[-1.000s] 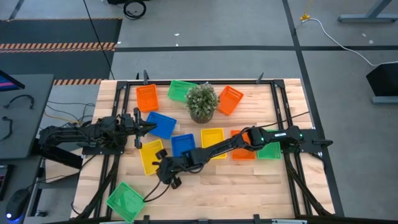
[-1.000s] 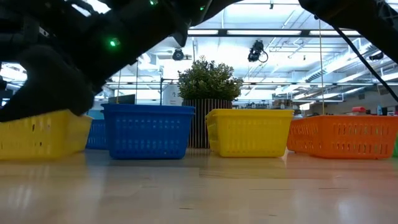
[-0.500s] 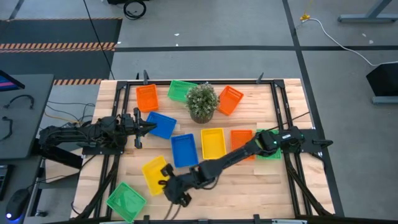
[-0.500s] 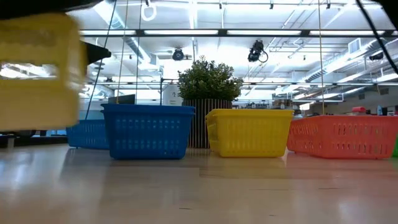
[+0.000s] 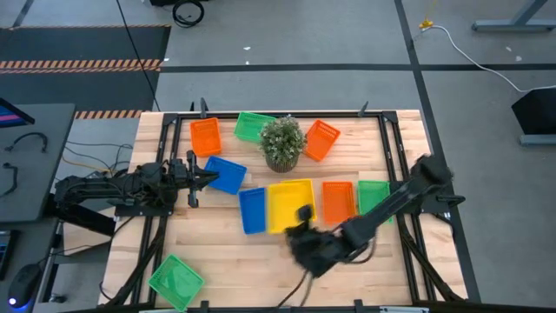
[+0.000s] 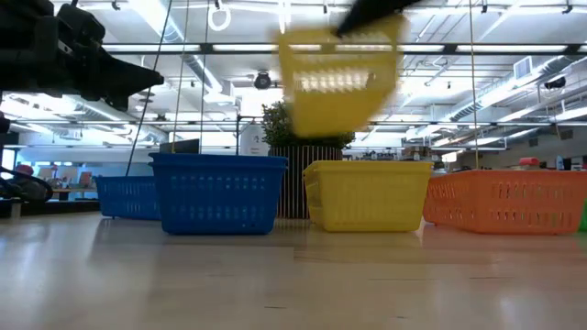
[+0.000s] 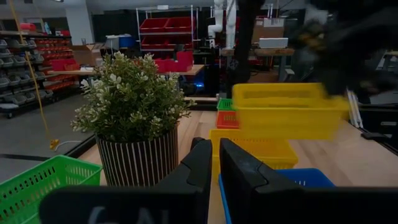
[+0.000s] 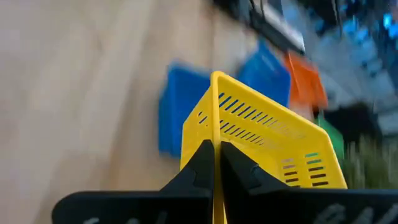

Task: Stack baskets by color
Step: Stack the left yellow bin on top of the right yellow bin

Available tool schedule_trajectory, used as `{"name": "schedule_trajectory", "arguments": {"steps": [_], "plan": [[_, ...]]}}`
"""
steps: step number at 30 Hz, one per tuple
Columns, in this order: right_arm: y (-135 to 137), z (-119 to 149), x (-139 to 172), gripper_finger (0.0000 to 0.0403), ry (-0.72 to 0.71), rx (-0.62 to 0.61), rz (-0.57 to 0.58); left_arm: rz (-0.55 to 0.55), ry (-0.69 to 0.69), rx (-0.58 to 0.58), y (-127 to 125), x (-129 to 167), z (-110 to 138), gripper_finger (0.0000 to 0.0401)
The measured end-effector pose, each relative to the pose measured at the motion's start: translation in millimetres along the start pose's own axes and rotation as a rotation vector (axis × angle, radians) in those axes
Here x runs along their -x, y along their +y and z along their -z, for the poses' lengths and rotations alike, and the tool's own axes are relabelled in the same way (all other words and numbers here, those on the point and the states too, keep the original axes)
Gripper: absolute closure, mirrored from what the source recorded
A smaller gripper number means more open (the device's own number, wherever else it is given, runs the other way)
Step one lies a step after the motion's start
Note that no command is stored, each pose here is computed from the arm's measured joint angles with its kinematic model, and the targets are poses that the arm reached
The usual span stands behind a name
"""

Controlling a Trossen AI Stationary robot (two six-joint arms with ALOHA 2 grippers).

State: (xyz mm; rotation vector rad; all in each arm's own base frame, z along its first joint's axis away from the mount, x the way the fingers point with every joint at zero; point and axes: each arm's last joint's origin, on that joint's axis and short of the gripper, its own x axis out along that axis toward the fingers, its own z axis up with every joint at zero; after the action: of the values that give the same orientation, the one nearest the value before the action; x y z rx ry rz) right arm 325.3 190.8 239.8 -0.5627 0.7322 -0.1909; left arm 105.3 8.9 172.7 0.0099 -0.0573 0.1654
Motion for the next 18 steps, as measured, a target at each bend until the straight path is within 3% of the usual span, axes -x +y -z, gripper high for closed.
{"name": "schedule_trajectory", "arguments": {"steps": [3, 7, 12, 18], "plan": [[-11, 42, 7, 0.0392, 0.013, -0.093, 0.015, 0.0, 0.0, 0.0, 0, 0, 0, 0.0364], [-16, 76, 4, 0.0392, -0.096, -0.179, -0.014, 0.0, 0.0, 0.0, 0, 0, 0, 0.0369], [-12, 98, -7, 0.0392, -0.205, -0.158, -0.024, 0.0, 0.0, 0.0, 0, 0, 0, 0.0364], [-13, 108, -19, 0.0389, -0.186, -0.126, -0.042, 0.0, 0.0, 0.0, 0, 0, 0, 0.0361]]}}
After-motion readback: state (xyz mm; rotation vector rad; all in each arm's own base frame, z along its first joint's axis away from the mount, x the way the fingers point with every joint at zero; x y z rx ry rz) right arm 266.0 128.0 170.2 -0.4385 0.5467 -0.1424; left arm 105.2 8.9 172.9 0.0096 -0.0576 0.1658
